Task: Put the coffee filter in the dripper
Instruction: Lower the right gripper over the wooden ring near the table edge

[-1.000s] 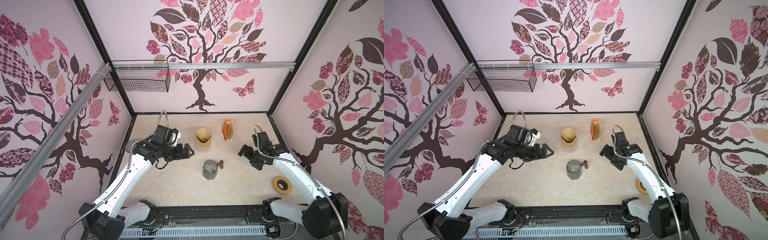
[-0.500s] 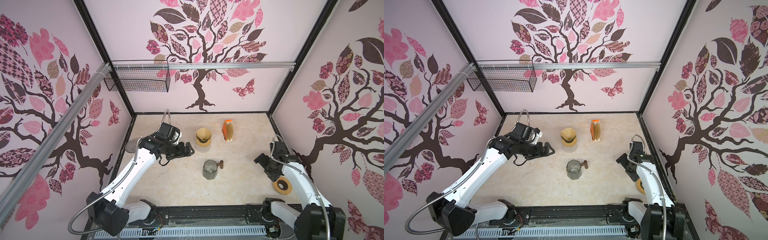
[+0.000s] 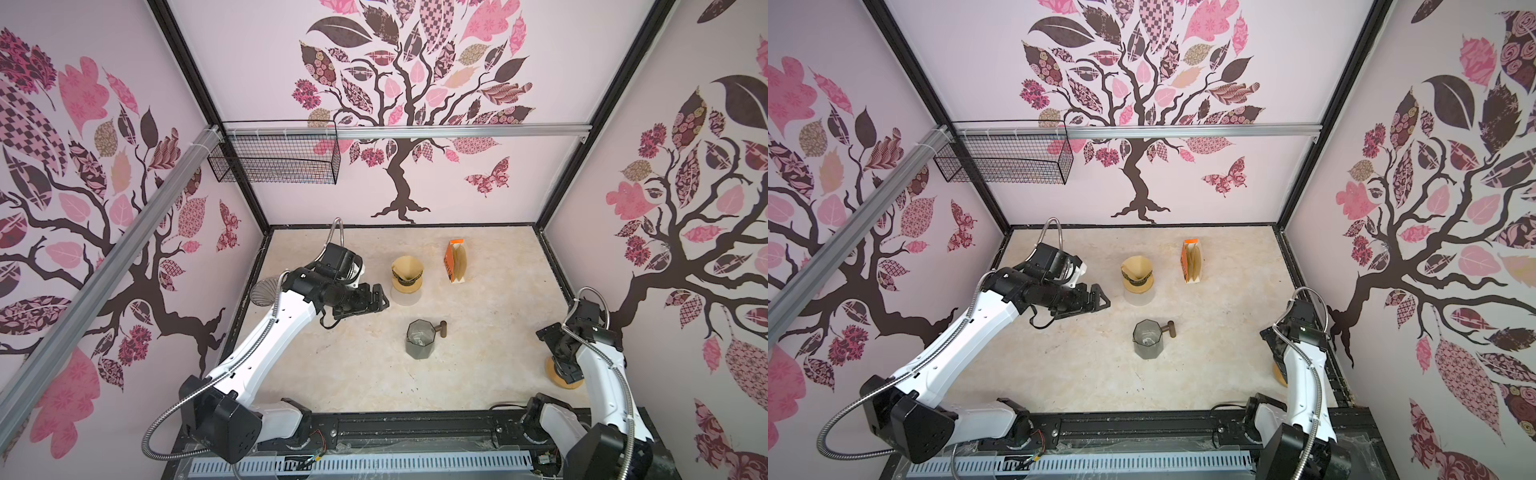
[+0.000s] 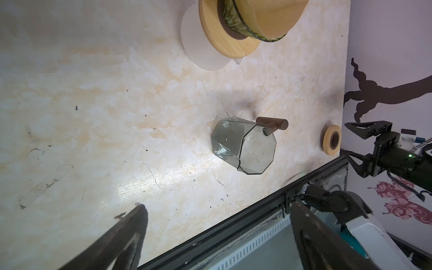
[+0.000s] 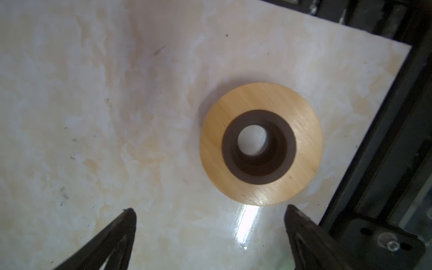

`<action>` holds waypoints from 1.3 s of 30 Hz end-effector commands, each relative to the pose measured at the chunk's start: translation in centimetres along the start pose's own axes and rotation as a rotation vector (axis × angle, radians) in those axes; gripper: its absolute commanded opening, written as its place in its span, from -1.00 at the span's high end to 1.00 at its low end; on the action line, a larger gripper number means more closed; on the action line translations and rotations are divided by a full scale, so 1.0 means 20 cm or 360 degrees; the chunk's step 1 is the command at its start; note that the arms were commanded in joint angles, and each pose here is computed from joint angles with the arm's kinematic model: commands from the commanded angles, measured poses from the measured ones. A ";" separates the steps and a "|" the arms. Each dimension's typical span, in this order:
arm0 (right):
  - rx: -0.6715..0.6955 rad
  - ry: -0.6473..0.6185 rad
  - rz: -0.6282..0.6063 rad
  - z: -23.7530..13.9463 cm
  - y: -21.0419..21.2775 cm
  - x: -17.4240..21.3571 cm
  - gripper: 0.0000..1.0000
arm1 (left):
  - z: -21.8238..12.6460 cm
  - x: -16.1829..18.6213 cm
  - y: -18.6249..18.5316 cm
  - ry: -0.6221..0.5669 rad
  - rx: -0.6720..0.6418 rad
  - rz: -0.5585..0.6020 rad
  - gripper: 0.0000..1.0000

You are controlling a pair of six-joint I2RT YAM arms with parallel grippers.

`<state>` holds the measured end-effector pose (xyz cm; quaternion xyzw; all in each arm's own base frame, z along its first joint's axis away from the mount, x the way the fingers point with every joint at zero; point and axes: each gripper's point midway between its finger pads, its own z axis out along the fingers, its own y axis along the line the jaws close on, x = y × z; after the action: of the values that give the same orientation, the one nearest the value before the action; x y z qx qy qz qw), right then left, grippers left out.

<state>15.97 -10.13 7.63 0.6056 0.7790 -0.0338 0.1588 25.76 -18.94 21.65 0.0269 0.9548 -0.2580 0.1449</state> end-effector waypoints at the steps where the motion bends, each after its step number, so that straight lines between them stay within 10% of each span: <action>1: 0.0127 -0.0063 0.0119 -0.03 -0.10 -0.03 -1.00 | -0.06 -0.05 -0.04 -0.0057 0.0017 0.0053 -0.96; 28: 0.0111 -0.0103 0.0426 0.22 -0.12 0.00 -1.00 | -0.11 -0.08 -0.10 -0.0079 0.0033 0.0124 -0.96; 39: -0.0119 -0.0173 0.0210 0.25 0.06 -0.09 -1.00 | -0.09 -0.07 -0.08 -0.0070 0.0030 0.0109 -0.96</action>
<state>15.71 -12.45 2.77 0.6744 0.7131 -0.0614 0.1814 25.88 -19.14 23.24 0.0488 0.9518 -0.2578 0.1589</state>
